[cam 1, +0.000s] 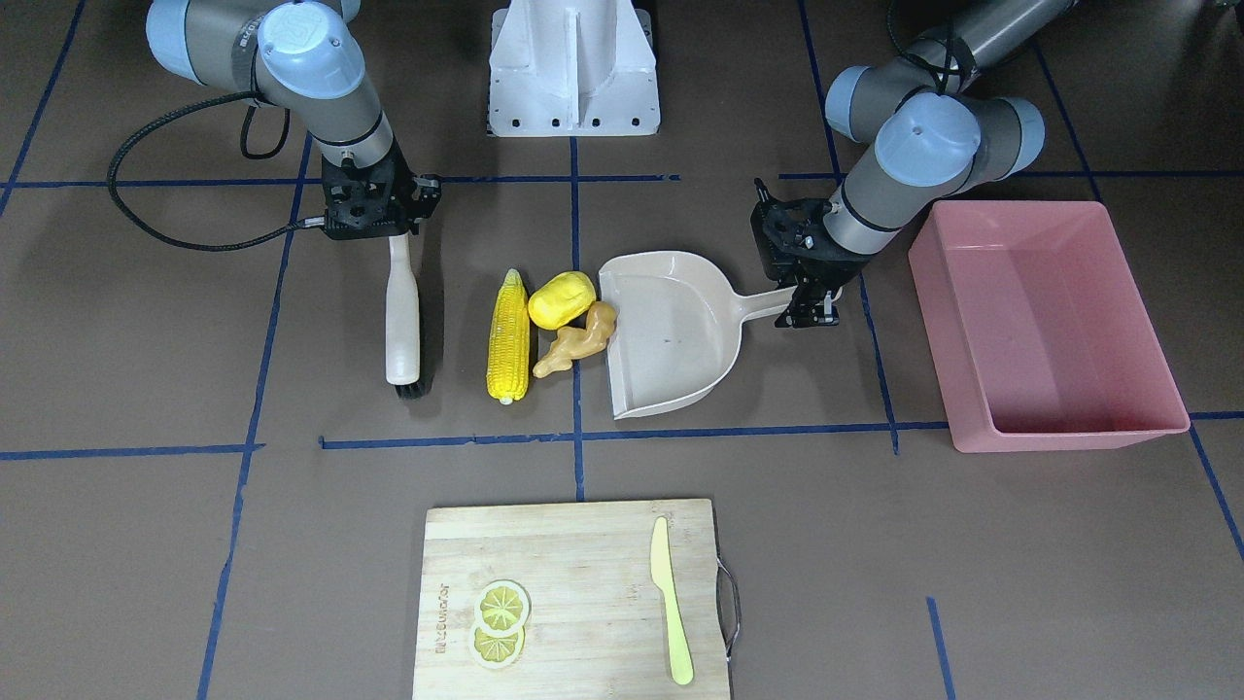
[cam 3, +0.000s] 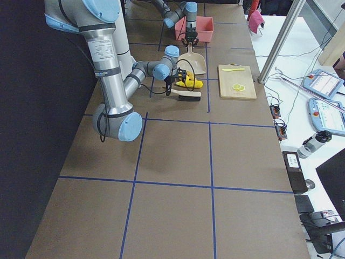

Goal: Sweep and dump trash into bin
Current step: 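Hold the dustpan with the left gripper while the right moves the brush to the produce, then sweep the ginger, potato and corn into the dustpan with the right gripper's brush, then lift the loaded dustpan with the left gripper while the right gripper draws the brush back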

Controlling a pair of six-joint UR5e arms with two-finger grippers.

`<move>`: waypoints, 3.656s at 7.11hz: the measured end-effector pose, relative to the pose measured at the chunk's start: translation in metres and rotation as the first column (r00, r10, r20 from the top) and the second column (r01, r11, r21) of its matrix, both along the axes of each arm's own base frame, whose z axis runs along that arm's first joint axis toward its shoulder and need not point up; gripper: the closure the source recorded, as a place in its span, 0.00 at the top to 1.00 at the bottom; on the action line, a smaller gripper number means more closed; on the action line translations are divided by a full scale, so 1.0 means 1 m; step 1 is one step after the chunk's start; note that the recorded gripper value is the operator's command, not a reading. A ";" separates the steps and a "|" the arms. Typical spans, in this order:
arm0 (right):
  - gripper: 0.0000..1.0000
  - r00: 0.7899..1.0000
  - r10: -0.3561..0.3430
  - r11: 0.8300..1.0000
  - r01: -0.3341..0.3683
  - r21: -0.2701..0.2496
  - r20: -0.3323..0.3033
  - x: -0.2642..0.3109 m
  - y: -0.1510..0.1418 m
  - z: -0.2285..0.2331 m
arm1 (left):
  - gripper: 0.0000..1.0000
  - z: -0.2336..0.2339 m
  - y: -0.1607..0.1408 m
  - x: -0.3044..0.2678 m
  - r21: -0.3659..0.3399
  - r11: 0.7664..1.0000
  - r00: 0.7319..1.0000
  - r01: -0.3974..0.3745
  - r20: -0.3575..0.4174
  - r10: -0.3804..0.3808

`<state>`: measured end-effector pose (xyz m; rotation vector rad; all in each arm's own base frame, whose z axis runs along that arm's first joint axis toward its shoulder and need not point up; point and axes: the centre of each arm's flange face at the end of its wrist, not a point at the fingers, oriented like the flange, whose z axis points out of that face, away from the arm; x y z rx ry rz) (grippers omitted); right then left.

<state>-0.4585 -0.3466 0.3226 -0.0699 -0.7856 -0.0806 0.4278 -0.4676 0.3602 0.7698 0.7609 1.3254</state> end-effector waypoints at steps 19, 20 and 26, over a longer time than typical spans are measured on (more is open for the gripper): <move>0.00 0.991 0.023 0.998 -0.014 -0.068 0.131 -0.080 0.002 -0.089 | 0.07 -0.077 0.032 0.086 -0.007 0.997 0.997 0.082 -0.003 -0.082; 0.00 0.988 0.031 0.997 -0.021 -0.069 0.154 -0.079 -0.001 -0.092 | 0.07 -0.076 0.032 0.087 -0.008 0.997 0.997 0.083 -0.003 -0.083; 0.00 0.970 0.179 0.977 -0.155 -0.145 0.166 0.066 -0.052 -0.098 | 0.00 -0.087 0.030 0.073 -0.076 0.987 0.988 0.140 -0.055 -0.144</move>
